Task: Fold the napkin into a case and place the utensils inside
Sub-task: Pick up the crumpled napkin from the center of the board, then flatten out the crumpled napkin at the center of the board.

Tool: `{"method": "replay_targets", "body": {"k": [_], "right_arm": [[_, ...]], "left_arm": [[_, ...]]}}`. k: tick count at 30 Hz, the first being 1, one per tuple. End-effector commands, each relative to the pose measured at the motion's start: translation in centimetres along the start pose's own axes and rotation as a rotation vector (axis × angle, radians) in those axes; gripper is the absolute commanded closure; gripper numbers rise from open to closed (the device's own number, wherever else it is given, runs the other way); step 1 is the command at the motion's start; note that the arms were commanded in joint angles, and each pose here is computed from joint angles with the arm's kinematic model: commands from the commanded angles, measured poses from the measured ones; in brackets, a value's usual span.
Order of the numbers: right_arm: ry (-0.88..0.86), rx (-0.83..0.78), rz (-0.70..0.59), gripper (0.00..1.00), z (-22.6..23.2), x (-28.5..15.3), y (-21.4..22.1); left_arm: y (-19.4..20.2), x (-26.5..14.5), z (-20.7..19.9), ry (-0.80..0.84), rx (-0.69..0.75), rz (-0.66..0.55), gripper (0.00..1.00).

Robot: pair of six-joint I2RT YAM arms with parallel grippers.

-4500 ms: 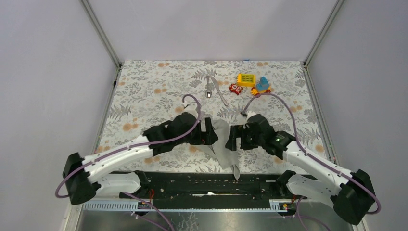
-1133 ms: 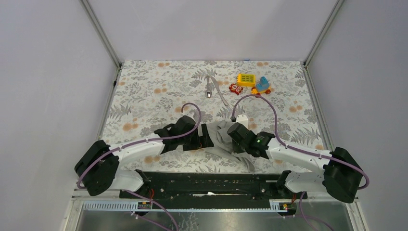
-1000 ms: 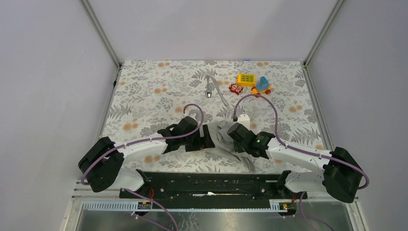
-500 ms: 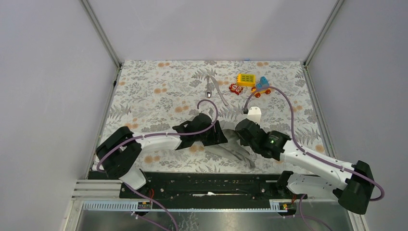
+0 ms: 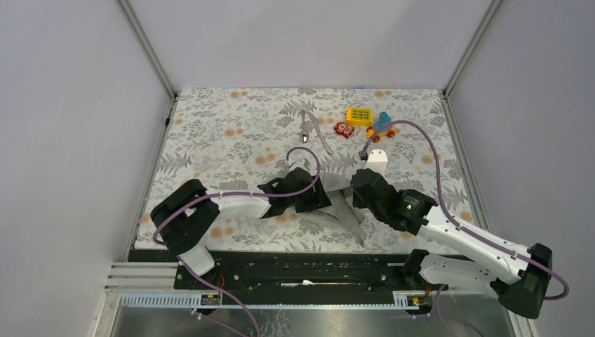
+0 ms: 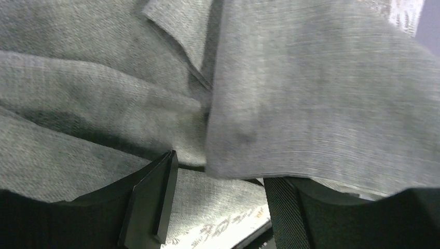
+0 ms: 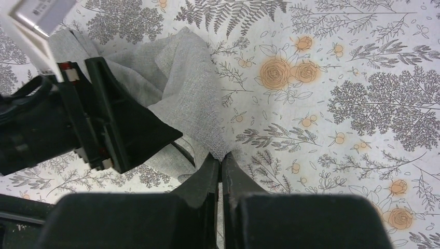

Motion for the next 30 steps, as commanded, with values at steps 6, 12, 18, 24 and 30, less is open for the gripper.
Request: {"method": "replay_targets", "body": {"k": [6, 12, 18, 24, 30], "right_arm": [[-0.047, 0.035, -0.124, 1.00, -0.2, -2.7, -4.5], [-0.062, -0.010, -0.171, 1.00, 0.4, -3.4, -7.4], [-0.082, -0.057, -0.241, 1.00, 1.7, -3.9, -12.0], [-0.122, -0.114, -0.362, 1.00, 2.8, -6.1, -18.6], [-0.538, -0.206, -0.534, 1.00, 6.2, -12.3, -23.3]], "left_arm": [[-4.2, -0.3, -2.8, -0.008, 0.115, -0.199, 0.56], [-11.3, -6.6, -4.3, -0.037, 0.156, -0.372, 0.71], [-18.7, -17.3, -7.2, -0.015, 0.212, -0.561, 0.84], [-21.3, -28.2, -12.3, -0.007, 0.347, -0.689, 1.00], [-20.4, -40.3, -17.3, 0.137, 0.400, -0.871, 1.00]]}}
Point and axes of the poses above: each gripper's point midway between its finger pads, its own x axis out along the fingers, its own z axis along the line the jaws close on, y = z × x, the point moved 6 cm from there along -x, back along the fingers, and after that the axes turned 14 degrees about -x, right-handed, at the moved point
